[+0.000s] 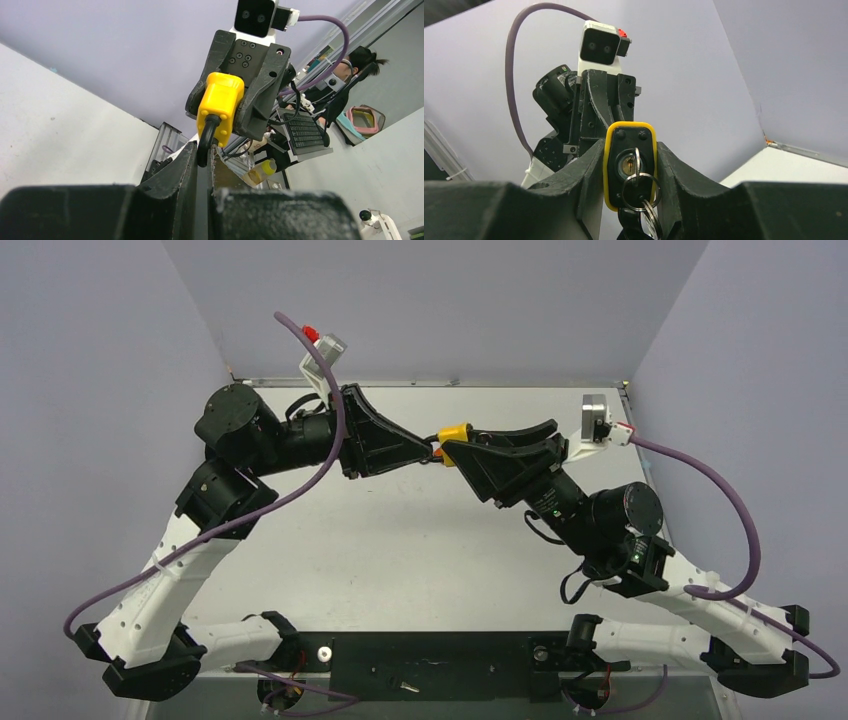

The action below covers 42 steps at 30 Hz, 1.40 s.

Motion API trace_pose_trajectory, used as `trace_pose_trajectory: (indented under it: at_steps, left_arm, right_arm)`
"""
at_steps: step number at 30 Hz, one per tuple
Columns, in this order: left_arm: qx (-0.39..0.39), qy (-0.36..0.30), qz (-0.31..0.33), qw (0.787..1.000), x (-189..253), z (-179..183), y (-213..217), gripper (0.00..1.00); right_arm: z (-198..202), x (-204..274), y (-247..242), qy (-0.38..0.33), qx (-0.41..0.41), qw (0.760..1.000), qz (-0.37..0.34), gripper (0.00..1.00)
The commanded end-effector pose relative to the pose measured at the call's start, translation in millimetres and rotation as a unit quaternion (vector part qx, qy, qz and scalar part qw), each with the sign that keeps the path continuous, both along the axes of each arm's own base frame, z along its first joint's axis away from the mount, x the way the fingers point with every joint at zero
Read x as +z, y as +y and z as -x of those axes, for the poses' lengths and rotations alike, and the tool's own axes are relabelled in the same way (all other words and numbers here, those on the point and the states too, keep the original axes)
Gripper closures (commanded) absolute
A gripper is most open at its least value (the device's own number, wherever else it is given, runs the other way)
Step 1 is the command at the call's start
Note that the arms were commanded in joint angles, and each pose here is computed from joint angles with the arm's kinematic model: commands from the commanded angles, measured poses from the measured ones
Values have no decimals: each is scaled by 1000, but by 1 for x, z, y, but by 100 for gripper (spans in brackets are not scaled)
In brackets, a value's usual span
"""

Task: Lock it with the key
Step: Lock the lock.

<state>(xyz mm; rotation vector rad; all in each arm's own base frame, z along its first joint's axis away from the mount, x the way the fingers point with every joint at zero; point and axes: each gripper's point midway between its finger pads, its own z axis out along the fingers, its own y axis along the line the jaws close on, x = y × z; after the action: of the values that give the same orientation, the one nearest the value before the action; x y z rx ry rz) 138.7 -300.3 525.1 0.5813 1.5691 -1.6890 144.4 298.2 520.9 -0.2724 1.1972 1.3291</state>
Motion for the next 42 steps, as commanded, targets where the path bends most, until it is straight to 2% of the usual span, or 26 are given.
trace_pose_trajectory:
  at_steps: [1,13,26,30,33,34,35,36,40,42]
  left_arm:
    - [-8,-44,62,997,43,0,-27,100]
    - [-34,-40,34,998,38,5,-59,100]
    - [-54,-23,-55,997,-2,15,-88,100]
    - [-16,-27,-67,997,-12,1,-76,100]
    - [20,-33,-26,999,1,-22,-45,100]
    - [40,-16,-29,999,-10,-40,-37,100]
    - [42,-20,-22,999,-11,-41,-30,100]
    - [62,-18,-20,998,-13,-54,-19,100]
    - [95,-17,-11,995,-22,-72,8,100]
    - [106,-13,-9,994,-28,-79,19,100]
  right_arm:
    - [45,-184,75,90,162,948,260,100]
    - [36,-205,76,102,164,944,269,100]
    - [19,-204,73,101,151,946,269,100]
    - [14,-200,70,98,138,947,271,100]
    - [7,-184,60,89,125,954,258,100]
    - [1,-177,55,86,115,957,252,96]
    - [-1,-171,51,80,111,959,247,90]
    - [-8,-164,46,76,99,962,241,78]
    - [-22,-144,33,57,82,970,222,51]
    - [-29,-138,28,54,80,973,210,42]
